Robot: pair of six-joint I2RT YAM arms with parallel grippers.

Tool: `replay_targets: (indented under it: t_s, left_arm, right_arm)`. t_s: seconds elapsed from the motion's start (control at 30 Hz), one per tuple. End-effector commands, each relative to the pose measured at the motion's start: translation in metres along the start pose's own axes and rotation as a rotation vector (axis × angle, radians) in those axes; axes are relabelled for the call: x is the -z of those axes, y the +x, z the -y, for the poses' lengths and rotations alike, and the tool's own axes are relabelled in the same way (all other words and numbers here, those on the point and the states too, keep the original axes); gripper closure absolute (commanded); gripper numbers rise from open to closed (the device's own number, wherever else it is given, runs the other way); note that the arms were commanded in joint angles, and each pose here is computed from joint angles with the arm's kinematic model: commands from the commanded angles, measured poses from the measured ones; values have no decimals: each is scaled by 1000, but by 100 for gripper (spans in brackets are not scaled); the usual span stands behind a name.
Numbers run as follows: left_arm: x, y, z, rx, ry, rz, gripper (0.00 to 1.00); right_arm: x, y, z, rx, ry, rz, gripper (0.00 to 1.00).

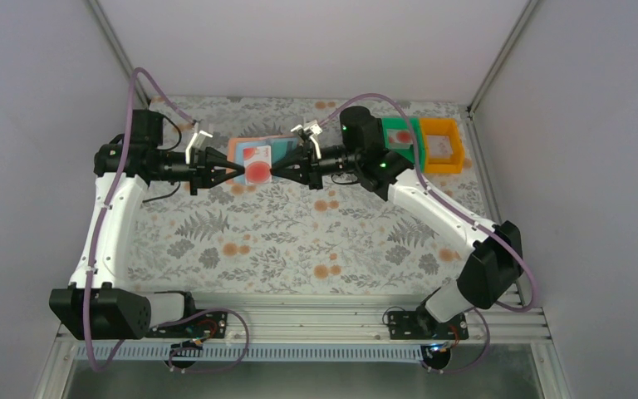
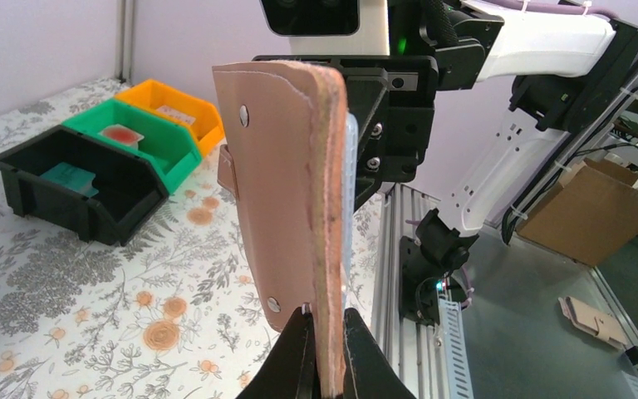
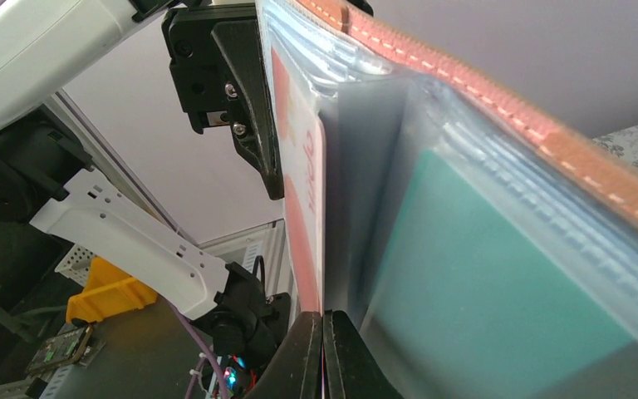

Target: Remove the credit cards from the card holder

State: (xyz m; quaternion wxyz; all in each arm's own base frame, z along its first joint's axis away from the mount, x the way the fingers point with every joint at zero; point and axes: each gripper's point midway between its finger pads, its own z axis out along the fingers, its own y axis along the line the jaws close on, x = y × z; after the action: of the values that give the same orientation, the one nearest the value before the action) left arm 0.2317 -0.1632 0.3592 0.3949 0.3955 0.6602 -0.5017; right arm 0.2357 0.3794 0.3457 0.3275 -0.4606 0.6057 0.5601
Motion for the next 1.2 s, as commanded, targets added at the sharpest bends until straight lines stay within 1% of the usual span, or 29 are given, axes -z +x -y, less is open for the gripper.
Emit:
replay_targets:
  t_s: [0.0, 0.13, 0.43, 0.57, 0.63, 0.73, 0.83, 0.87, 0.97, 1.07, 1.17]
  left_arm:
    - [2, -7, 11, -62, 35, 42, 98]
    - [2, -6, 7, -46, 28, 40, 98]
    - [2, -7, 8, -47, 37, 46, 98]
    - [2, -7, 9, -49, 40, 49, 98]
    - [2, -8, 10, -53, 44, 51, 98]
    - [3, -9, 11, -56, 47, 54, 97]
    - [3, -9, 11, -55, 50, 56, 98]
    - [2, -9, 10, -52, 51, 56, 98]
    - [2, -10, 10, -51, 54, 58, 98]
    - [3, -9, 8, -43, 52, 62, 98]
    - [5, -6, -1, -9, 40, 70, 98]
  right_arm:
    - [7, -13, -9, 68, 17, 29, 96]
    - [16, -5, 0, 52, 55, 16, 96]
    - [13, -5, -10, 48, -22, 5, 95]
    - [4, -3, -15, 51, -67, -16, 81]
    - [1, -4, -18, 59, -76, -14, 79]
    - [0, -4, -17, 59, -76, -11, 80]
    - [-4, 0, -15, 47, -78, -21, 79]
    - [-5, 2, -14, 46, -79, -25, 81]
    - [-6, 3, -14, 47, -76, -29, 94]
    - [1, -1, -14, 74, -27, -20, 96]
    - [20, 3, -3, 63, 57, -14, 96]
